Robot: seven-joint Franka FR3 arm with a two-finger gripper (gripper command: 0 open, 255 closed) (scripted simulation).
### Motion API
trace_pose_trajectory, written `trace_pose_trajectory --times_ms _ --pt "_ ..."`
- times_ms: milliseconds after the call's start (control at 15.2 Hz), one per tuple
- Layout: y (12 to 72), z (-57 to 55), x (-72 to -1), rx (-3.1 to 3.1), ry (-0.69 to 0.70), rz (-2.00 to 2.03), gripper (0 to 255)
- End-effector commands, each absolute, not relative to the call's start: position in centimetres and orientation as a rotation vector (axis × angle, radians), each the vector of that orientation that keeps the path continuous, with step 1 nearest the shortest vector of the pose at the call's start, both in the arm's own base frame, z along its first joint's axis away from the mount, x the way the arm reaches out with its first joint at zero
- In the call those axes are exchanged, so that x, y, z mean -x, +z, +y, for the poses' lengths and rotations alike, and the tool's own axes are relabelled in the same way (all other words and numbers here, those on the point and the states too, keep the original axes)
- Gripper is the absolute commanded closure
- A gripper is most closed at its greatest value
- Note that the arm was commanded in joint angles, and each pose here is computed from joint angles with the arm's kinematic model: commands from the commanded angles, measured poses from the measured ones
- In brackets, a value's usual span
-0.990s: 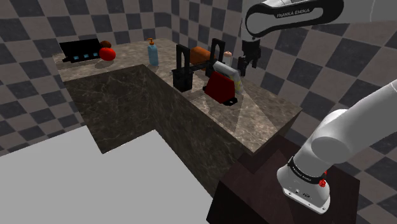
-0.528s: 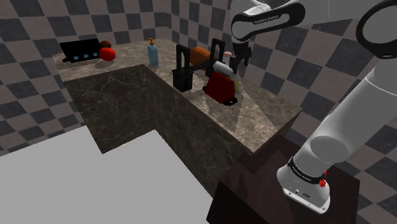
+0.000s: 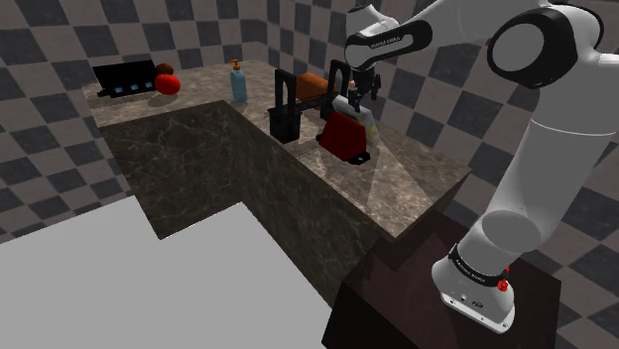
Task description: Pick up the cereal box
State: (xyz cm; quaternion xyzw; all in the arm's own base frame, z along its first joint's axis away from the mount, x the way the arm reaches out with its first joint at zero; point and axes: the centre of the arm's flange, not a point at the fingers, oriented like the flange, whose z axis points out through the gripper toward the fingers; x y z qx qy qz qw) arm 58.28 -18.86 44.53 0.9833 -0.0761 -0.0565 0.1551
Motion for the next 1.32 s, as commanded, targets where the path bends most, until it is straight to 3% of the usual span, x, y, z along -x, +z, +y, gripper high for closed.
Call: trace_pose_trajectory --times_ms 0,462,528,1254 --pt "43.6 -19.2 -58.8 -2.813 -0.161 -0.220 0" --pt "40.6 -19.2 -58.8 -2.813 -0.161 -0.220 0" --pt "40.6 -19.2 -58.8 -2.813 -0.161 -0.220 255" --pt "41.7 -19.2 -58.8 -2.813 -0.161 -0.220 255"
